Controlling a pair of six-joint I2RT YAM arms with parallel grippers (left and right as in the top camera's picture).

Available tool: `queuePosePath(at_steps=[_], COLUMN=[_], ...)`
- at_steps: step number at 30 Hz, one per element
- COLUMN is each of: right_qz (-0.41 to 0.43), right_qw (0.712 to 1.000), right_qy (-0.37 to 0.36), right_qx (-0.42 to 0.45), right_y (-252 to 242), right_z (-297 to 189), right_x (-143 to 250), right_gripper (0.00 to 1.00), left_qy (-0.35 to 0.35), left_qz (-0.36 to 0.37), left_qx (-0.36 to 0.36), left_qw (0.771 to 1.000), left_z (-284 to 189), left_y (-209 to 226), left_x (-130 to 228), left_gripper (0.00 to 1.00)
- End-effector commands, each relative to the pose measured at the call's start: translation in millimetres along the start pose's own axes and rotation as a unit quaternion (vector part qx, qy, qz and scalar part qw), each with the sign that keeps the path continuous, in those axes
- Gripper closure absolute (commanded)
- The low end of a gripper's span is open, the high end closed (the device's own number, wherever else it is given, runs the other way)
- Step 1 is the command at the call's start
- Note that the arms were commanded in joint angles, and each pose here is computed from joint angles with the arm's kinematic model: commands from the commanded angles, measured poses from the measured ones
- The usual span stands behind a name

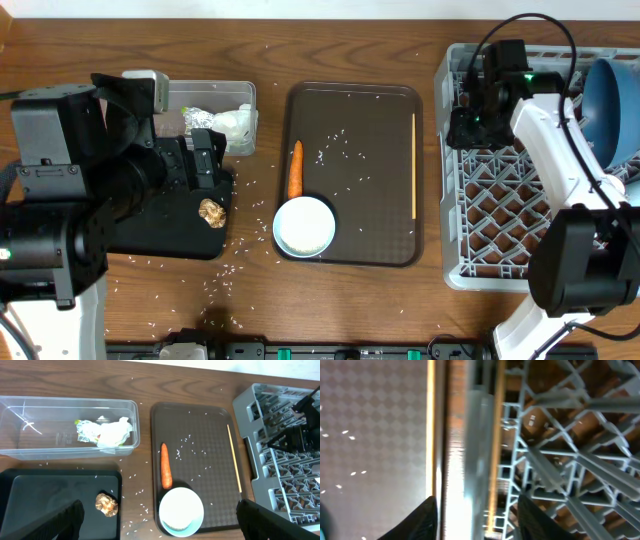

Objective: Sort waste into correct bins and load items into the dishwasher rack
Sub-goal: 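Lift the chopstick and place it into the dish rack, then grasp the second wooden chopstick on the brown tray with the right gripper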

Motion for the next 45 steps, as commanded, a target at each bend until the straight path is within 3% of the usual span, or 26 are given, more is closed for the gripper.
queuePosePath(at_steps=[1,9,12,18,32,36,39,43,45], right_qz=[-0.039,-0.044,-0.02,-0.016,0.009,-0.003,-0.007,-0.005,-0.005], right_qw=[0.998,0.998,0.997,0.997,0.991,0.993,0.994,0.996,0.997], right_qy=[-0.04,-0.034,-0.025,0.012,0.046,0.055,0.062,0.06,0.057], right_qx=[-0.035,0.017,0.067,0.074,0.122,0.103,0.092,0.072,0.06], right_y=[34.1,80.6,80.8,83.3,72.8,77.7,80.0,84.9,88.6], right_z=[-31.6,-9.3,17.7,63.4,115.0,115.9,116.3,116.9,113.8], right_x=[6.8,32.4,34.1,35.1,41.4,43.3,44.5,42.2,40.2], right_gripper=[0.52,0.55,0.56,0.58,0.59,0.71,0.73,0.99,0.99], left_qy=[-0.002,-0.002,-0.002,-0.002,-0.002,-0.002,-0.002,-0.002,-0.002], left_qz=[0.0,0.0,0.0,0.0,0.0,0.0,0.0,0.0,0.0], left_qx=[0.004,0.004,0.004,0.004,0.004,0.004,0.004,0.004,0.004], left_qw=[1.0,1.0,1.0,1.0,1.0,1.0,1.0,1.0,1.0], left_z=[-1.2,-1.2,-1.2,-1.2,-1.2,-1.2,-1.2,-1.2,-1.2], left_y=[-0.7,-0.6,-0.6,-0.6,-0.6,-0.7,-0.6,-0.6,-0.6], left_x=[-0.7,-0.7,-0.7,-0.7,-0.7,-0.7,-0.7,-0.7,-0.7], left_gripper=[0.02,0.02,0.02,0.02,0.02,0.02,0.02,0.02,0.02])
Point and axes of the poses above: each gripper's point midway between its finger pads, its own z axis out along the fingers, its own y axis along the line the jaws close on, x = y × z, the point moved 7 cm from there along -z, back along the fingers, and after that the axes turned 14 degrees about z, right-handed, at the moved point
